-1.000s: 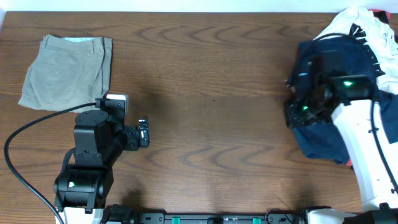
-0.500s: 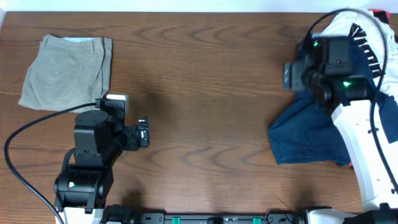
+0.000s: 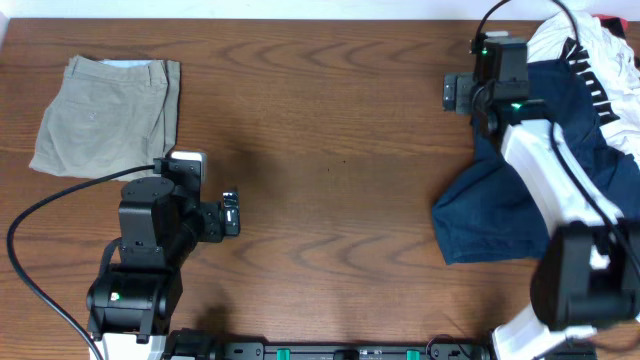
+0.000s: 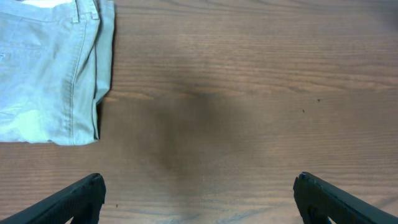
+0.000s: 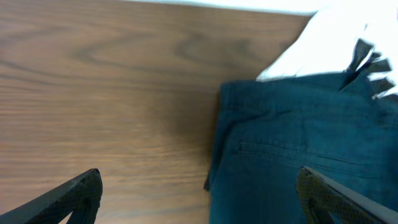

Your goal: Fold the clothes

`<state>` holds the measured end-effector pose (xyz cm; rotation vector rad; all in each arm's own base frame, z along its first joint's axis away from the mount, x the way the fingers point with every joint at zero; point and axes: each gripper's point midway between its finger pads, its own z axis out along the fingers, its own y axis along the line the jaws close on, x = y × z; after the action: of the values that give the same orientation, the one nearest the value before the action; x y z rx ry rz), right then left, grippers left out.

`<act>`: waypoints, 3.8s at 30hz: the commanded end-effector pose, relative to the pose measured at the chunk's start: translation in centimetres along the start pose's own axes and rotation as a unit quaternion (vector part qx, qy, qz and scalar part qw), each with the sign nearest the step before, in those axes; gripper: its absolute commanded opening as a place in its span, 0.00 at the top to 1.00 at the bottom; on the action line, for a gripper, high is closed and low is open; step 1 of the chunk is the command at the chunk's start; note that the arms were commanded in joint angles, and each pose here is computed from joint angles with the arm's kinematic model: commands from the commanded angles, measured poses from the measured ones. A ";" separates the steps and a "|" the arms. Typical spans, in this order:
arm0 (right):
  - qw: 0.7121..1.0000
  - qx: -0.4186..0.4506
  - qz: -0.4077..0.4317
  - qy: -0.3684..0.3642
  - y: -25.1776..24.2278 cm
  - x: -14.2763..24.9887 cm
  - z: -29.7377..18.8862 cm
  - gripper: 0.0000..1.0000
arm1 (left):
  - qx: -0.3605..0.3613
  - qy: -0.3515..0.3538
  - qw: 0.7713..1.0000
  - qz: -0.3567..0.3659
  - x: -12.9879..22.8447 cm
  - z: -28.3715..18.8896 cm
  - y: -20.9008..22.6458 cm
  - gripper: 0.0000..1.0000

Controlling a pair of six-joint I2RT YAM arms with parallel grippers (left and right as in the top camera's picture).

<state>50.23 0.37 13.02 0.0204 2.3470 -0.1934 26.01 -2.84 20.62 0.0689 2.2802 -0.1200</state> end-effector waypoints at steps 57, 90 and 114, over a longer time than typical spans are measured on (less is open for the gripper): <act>0.908 -0.365 -0.203 -0.016 17.8 2.6 -21.6 0.99 | 0.006 -0.008 1.000 -0.002 -0.7 -0.4 -0.2 0.02; 0.949 -0.219 -0.220 0.050 13.5 4.4 -6.8 0.04 | 0.006 -0.008 1.000 -0.002 -0.7 -0.4 -0.2 0.02; 0.960 0.070 -0.038 0.267 -3.4 16.9 7.4 0.99 | 0.005 -0.004 1.000 -0.002 -0.5 -0.4 -0.2 0.02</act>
<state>45.92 9.73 0.36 -0.3863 2.7146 0.1250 25.97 -2.96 20.59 0.0728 2.2817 -0.1287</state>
